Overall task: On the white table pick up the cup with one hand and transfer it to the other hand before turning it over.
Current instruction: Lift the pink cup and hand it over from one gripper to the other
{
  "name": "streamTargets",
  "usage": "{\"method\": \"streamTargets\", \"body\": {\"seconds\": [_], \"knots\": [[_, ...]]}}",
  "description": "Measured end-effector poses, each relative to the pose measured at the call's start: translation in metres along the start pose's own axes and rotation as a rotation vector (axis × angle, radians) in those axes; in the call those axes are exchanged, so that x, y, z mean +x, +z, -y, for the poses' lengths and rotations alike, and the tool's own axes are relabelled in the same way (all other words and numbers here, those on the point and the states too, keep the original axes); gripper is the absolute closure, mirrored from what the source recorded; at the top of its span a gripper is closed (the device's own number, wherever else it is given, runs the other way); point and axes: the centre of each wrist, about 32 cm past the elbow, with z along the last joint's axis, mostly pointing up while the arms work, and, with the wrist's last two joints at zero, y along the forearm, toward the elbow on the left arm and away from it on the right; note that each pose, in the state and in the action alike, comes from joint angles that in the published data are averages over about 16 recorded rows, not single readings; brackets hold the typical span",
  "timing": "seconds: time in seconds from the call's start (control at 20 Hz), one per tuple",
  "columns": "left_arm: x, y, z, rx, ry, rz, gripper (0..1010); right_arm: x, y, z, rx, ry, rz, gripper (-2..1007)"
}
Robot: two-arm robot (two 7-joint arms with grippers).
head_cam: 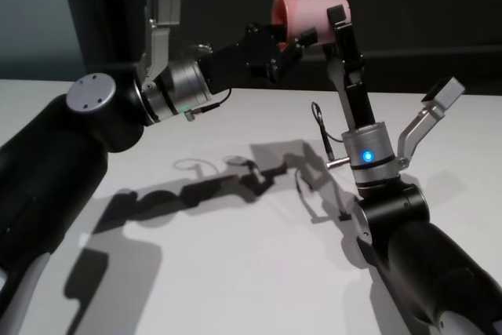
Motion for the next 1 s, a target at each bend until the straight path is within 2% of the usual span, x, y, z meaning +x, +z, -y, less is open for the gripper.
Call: {"method": "streamTargets", "body": {"seconds": [0.65,1.0], "knots": [[0.0,0.0,0.0,0.0,0.0,0.0,945,0.0,-0.0001,0.0,0.0,0.001,0.0,219],[0.0,0.0,-0.0001,0.0,0.001,0.0,849,0.0,-0.0003,-0.0001,-0.001,0.002,-0.001,219]]}}
